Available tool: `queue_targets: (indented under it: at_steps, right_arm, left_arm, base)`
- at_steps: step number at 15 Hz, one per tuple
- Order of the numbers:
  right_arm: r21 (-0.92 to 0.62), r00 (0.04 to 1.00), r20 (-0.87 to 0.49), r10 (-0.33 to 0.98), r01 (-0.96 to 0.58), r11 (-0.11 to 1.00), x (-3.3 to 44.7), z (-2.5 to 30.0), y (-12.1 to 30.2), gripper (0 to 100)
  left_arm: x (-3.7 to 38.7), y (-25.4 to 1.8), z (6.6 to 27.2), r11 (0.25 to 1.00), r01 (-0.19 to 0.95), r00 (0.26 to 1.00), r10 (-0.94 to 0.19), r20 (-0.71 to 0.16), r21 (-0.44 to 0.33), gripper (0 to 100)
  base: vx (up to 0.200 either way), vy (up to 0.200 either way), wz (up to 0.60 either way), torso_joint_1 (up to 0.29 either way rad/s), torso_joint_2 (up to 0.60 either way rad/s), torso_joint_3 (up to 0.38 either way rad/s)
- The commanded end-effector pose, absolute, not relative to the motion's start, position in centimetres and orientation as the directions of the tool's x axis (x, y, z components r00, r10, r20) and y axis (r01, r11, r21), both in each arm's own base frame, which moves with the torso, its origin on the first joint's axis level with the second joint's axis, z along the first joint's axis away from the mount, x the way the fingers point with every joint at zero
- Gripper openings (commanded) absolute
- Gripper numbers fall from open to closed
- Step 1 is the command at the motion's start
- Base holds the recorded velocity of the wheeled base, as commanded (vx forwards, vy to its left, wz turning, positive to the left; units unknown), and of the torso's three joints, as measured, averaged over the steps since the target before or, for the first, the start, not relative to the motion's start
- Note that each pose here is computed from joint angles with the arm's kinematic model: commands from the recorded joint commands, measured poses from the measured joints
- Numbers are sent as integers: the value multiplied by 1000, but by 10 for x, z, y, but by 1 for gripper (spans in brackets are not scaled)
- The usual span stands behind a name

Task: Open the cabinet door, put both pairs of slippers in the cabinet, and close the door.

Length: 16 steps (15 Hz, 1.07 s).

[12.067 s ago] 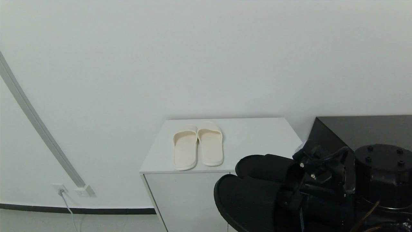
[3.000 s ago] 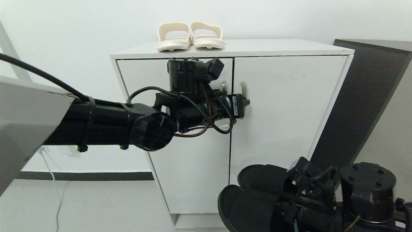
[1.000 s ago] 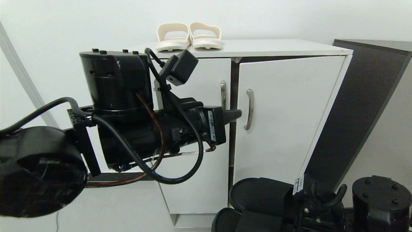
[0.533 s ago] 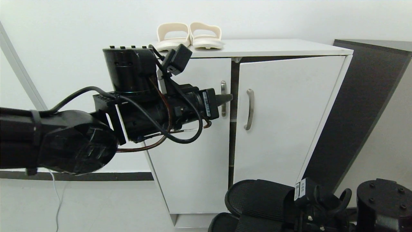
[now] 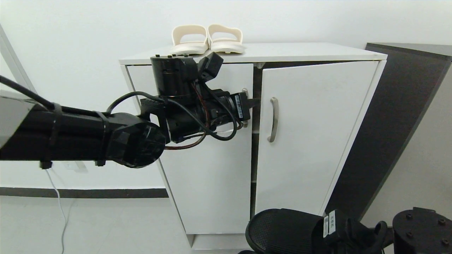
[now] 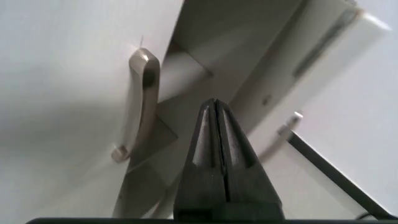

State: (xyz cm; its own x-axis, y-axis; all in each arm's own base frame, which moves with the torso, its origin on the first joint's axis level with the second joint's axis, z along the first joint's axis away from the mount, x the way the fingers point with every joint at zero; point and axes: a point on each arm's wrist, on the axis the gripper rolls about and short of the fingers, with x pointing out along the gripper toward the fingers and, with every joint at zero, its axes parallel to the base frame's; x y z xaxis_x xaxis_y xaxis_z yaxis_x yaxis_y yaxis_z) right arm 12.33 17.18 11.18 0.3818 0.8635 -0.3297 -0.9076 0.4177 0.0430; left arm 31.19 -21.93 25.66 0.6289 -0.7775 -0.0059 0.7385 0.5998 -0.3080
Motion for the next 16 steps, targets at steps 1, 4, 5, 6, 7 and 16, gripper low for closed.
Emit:
queue_targets:
  at_steps: [1,4,5,6,7,16]
  right_arm:
    - [37,367,-343,865,-915,403,120,109,171,0]
    - [25,363,-353,862,-917,397,119,106,171,0]
    - [27,361,-357,862,-918,396,119,106,171,0]
    - [27,360,-360,861,-918,396,120,105,172,0]
    - [27,360,-360,861,-918,396,120,105,172,0]
    - [32,309,-380,872,-937,347,108,100,174,0]
  left_arm:
    - [321,-226,248,596,740,622,-783,-20,-312,0]
    - [328,-231,246,594,742,621,-784,-13,-310,0]
    - [330,-232,245,594,743,621,-784,-12,-310,0]
    - [331,-233,246,596,742,625,-781,-6,-308,0]
    - [333,-235,245,599,739,628,-778,-6,-310,0]
    - [275,-285,243,419,870,460,-879,124,-260,0]
  base:
    - [0,0,0,0,0,0]
    - [0,0,0,0,0,0]
    - [0,0,0,0,0,0]
    - [-200,0,0,7,7,2]
    - [-200,0,0,2,7,-2]
    - [-156,0,0,0,1,0]
